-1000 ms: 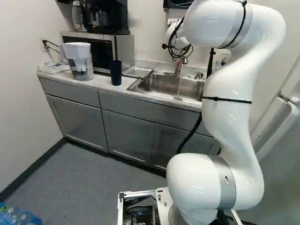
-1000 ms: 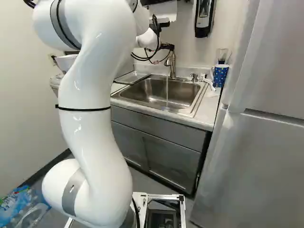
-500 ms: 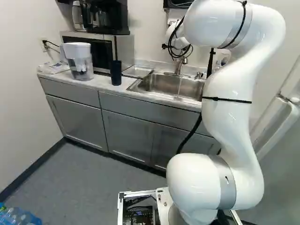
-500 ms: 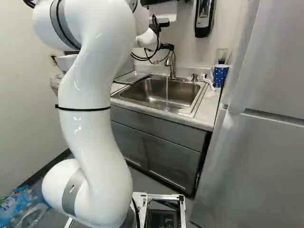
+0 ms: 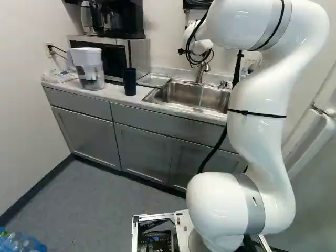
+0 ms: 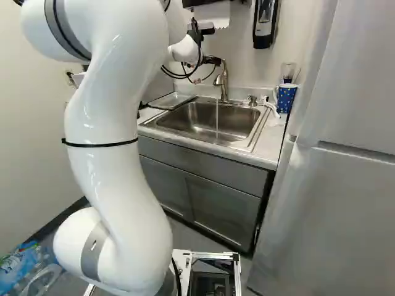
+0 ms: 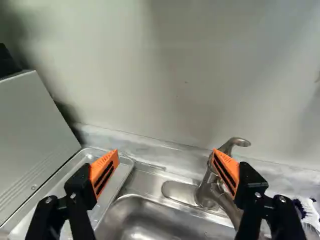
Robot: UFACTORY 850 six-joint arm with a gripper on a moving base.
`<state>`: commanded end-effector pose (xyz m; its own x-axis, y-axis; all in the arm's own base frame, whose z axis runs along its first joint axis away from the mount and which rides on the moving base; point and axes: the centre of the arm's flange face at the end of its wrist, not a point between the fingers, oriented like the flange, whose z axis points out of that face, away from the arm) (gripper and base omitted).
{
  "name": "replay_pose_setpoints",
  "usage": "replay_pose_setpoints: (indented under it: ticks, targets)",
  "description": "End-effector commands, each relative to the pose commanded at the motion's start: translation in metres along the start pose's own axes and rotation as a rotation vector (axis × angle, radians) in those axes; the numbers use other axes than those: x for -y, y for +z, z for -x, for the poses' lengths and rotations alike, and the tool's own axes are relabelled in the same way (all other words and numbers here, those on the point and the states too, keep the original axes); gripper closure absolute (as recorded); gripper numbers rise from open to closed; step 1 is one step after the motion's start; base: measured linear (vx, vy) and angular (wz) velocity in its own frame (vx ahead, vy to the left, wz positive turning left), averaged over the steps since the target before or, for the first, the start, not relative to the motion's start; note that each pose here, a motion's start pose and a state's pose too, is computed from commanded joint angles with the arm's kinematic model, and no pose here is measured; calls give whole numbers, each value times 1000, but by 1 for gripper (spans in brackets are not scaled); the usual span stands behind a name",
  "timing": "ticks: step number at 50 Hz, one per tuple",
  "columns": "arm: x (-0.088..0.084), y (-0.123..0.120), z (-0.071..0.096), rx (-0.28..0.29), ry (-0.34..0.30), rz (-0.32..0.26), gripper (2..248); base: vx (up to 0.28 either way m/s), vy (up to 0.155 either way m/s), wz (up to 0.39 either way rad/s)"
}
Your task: Rinse the cup and place it in the tray
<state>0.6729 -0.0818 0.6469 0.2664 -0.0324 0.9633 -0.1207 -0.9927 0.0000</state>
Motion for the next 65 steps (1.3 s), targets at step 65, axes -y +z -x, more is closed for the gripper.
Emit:
replay_pose_setpoints:
  ticks: [65]
  targets:
    - [90, -62, 12, 22, -40, -139, 3, 0, 0, 0]
